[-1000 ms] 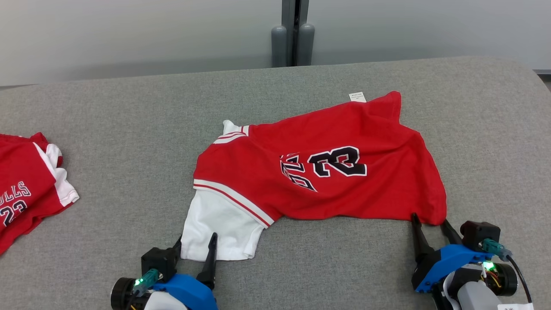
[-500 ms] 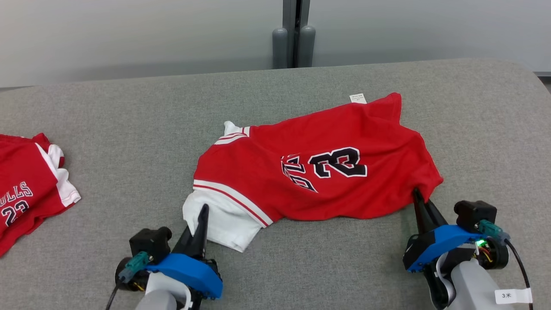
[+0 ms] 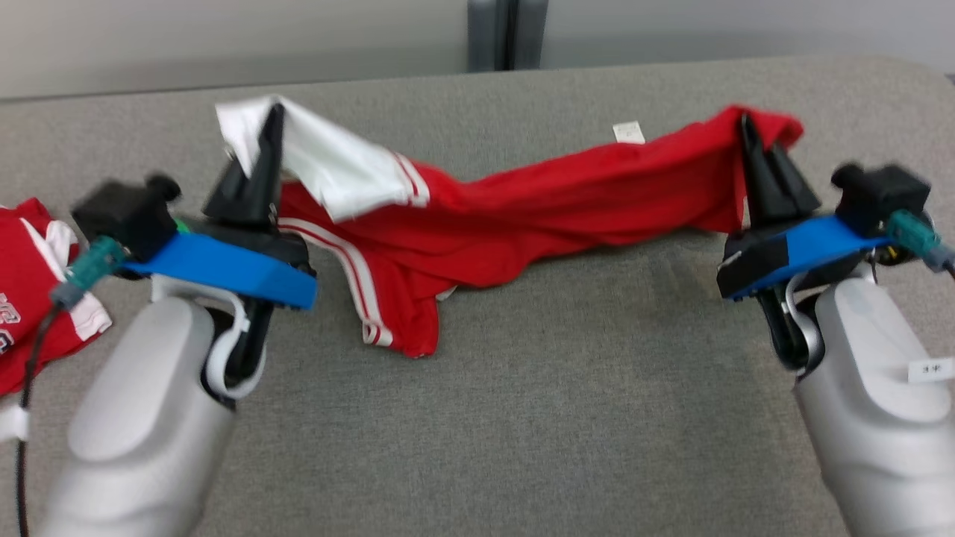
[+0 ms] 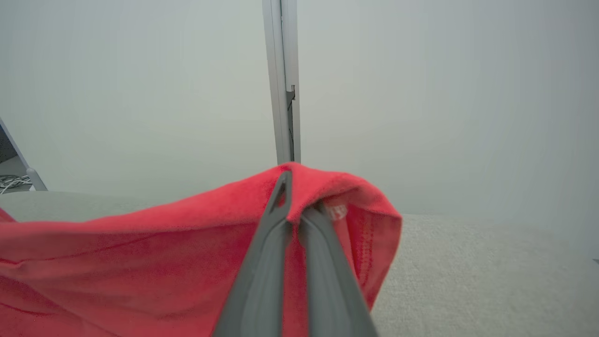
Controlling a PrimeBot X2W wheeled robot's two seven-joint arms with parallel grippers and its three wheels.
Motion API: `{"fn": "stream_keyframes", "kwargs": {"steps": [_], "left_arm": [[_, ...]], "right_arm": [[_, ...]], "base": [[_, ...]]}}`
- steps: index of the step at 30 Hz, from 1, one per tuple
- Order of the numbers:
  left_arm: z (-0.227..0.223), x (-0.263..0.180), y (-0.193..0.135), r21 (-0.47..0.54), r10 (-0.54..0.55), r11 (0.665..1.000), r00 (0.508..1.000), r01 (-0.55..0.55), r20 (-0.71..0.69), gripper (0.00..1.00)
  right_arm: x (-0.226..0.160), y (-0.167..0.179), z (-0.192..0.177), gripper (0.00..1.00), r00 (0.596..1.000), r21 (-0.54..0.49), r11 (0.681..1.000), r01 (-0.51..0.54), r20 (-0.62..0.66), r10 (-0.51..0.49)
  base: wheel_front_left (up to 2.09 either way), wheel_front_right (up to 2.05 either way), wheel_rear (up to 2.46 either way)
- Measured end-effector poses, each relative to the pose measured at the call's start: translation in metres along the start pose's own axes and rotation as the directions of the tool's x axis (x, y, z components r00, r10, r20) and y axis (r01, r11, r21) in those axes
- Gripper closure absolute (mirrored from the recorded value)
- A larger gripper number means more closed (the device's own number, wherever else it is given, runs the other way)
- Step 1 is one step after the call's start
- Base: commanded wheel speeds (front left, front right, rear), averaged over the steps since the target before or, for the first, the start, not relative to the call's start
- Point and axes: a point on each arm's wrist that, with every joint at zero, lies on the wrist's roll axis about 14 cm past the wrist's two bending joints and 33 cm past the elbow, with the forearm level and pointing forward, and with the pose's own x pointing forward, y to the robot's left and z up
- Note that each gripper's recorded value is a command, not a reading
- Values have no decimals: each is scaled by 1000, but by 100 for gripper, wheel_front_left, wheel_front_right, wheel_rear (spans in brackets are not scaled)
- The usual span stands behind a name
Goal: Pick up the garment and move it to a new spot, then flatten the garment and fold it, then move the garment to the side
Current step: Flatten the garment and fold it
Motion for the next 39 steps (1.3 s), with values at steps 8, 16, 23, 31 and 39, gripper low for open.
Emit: {"fn": "stream_keyframes", "kwargs": {"steps": [8, 16, 23, 31, 39], "left_arm": [[79, 111, 42, 41, -19, 999, 991, 13, 132, 100], [148, 177, 49, 210, -82, 977, 973, 36, 217, 100], [199, 200, 36, 275, -128, 961, 943, 40, 308, 100], [180, 205, 38, 271, -129, 961, 954, 53, 269, 100], [91, 180, 68, 156, -55, 987, 990, 35, 127, 100]], "right_arm": [[114, -4, 59, 100, 996, -60, 998, -36, 78, 40], [193, 1, 121, 100, 985, -133, 990, -50, 154, 71], [220, 14, 170, 100, 965, -178, 982, -56, 243, 99], [226, 14, 152, 100, 977, -207, 977, -57, 190, 98], [206, 22, 51, 100, 995, -122, 988, -99, 11, 101]], "base": [[0, 0, 0], [0, 0, 0], [0, 0, 0], [0, 0, 0], [0, 0, 0]]}}
